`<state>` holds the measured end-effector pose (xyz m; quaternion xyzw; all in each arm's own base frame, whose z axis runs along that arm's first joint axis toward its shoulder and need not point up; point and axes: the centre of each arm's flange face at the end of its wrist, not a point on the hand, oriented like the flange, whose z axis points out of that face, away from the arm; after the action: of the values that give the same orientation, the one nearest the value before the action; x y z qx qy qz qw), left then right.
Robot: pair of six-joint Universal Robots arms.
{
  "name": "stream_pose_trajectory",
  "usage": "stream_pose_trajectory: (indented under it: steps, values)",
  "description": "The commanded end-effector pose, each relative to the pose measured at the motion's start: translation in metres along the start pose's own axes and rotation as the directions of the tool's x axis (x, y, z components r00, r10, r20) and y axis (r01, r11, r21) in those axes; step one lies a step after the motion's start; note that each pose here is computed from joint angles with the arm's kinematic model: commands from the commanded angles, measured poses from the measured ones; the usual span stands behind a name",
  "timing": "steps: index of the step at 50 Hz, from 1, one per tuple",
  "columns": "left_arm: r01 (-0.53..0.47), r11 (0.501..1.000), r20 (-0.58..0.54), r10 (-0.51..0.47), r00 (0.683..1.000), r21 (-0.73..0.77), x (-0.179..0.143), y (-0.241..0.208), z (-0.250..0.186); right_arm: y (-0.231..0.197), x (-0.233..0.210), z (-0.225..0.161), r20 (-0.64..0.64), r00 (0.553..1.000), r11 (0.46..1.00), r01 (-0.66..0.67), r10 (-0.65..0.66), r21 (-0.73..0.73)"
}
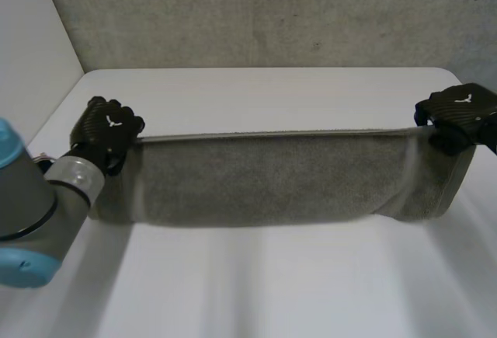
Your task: Fold the towel.
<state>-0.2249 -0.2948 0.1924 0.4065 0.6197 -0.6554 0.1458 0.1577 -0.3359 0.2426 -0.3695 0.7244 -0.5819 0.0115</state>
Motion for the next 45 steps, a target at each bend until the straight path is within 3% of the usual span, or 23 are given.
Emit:
stream_pose_trajectory:
  steps: [1,8,19,33,39,41,42,45]
  values:
    - [-0.024,1.000,-0.017,0.023,1.000,-0.017,0.018,0.018,0.046,0.022,-0.014,0.041,0.035,0.999,0.998,-0.005,0.008,-0.063]
    - [-0.028,0.999,-0.022,0.028,0.999,-0.015,0.042,0.032,0.087,0.037,-0.031,0.079,0.003,0.999,0.997,0.033,-0.033,-0.065]
    - [-0.032,0.999,-0.011,0.032,0.999,-0.024,0.062,0.044,0.107,0.046,-0.041,0.107,-0.061,0.996,0.997,0.070,-0.071,-0.030]
    - [-0.050,0.999,0.040,0.051,0.998,-0.015,0.052,0.028,0.103,0.040,-0.034,0.110,-0.093,0.993,0.997,0.073,-0.074,-0.010]
    - [0.049,0.997,0.128,-0.055,0.990,0.055,0.016,-0.002,0.092,-0.002,-0.017,0.084,-0.168,0.986,0.991,0.038,-0.017,0.127]
    - [0.148,0.982,0.156,-0.165,0.974,0.116,-0.006,-0.021,0.081,-0.022,-0.012,0.063,-0.189,0.981,0.979,-0.006,0.046,0.205]
    - [0.149,0.982,0.156,-0.166,0.974,0.116,-0.006,-0.021,0.081,-0.022,-0.012,0.063,-0.189,0.981,0.979,-0.007,0.046,0.205]
    - [0.263,0.950,0.164,-0.290,0.943,0.166,-0.025,-0.035,0.067,-0.034,-0.013,0.046,-0.175,0.981,0.969,-0.036,0.081,0.246]
